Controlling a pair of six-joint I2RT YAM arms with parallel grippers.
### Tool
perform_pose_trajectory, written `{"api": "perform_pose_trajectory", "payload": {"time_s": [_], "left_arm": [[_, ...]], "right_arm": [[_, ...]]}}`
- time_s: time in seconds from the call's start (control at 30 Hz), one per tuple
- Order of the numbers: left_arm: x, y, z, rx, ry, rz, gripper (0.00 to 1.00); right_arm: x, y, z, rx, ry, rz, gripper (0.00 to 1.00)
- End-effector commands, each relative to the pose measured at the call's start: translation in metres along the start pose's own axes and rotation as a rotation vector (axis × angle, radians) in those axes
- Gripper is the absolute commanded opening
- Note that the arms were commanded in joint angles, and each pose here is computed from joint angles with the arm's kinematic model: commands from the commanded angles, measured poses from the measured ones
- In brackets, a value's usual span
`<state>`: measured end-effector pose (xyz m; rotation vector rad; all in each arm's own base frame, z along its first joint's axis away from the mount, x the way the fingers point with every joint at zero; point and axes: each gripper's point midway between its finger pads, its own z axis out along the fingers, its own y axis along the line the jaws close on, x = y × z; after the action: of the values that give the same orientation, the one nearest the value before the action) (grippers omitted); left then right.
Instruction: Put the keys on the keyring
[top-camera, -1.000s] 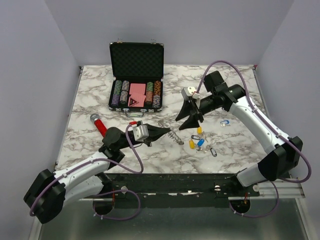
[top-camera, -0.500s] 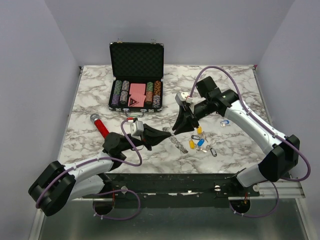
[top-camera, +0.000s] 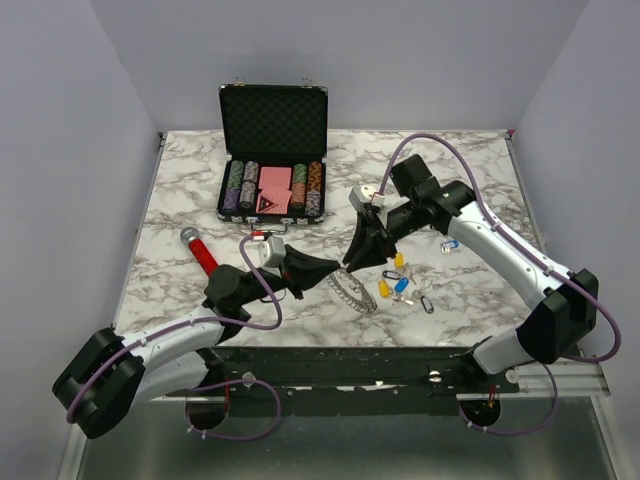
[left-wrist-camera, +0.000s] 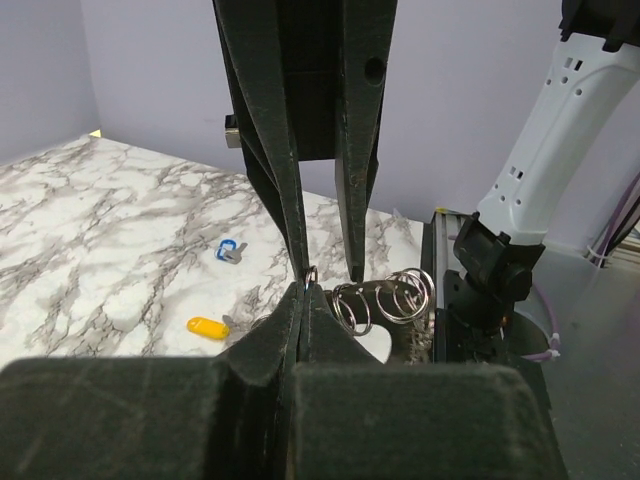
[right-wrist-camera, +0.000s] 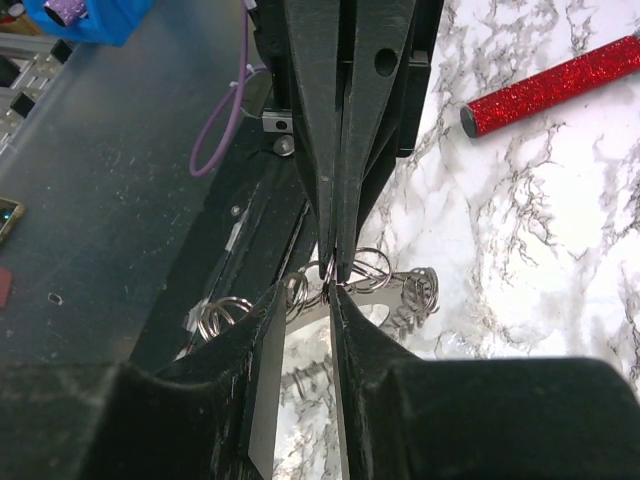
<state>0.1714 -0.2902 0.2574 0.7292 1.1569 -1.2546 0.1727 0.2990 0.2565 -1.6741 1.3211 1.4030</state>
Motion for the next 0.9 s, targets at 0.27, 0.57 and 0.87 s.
{"api": "perform_pose_trajectory", "payload": {"time_s": [0.27,0.57,0.87], "left_arm": [[-0.011,0.003,-0.001,-0.039,-0.039,0.002,0.00],[-0.005,0.002,-0.004,-0.027,-0.021,0.003,0.00],[0.015,0.003,-0.015,-0.047,0.205,0.011,0.61]], "right_arm": [[0.003,0.001,0.013,-0.051,-0.022,0.038,0.28],[0.004,-0.001,0.012,-0.041,-0.009,0.050,0.01],[0.032,-0.009,-0.013,0.011,0.297,-0.077,0.01]]}}
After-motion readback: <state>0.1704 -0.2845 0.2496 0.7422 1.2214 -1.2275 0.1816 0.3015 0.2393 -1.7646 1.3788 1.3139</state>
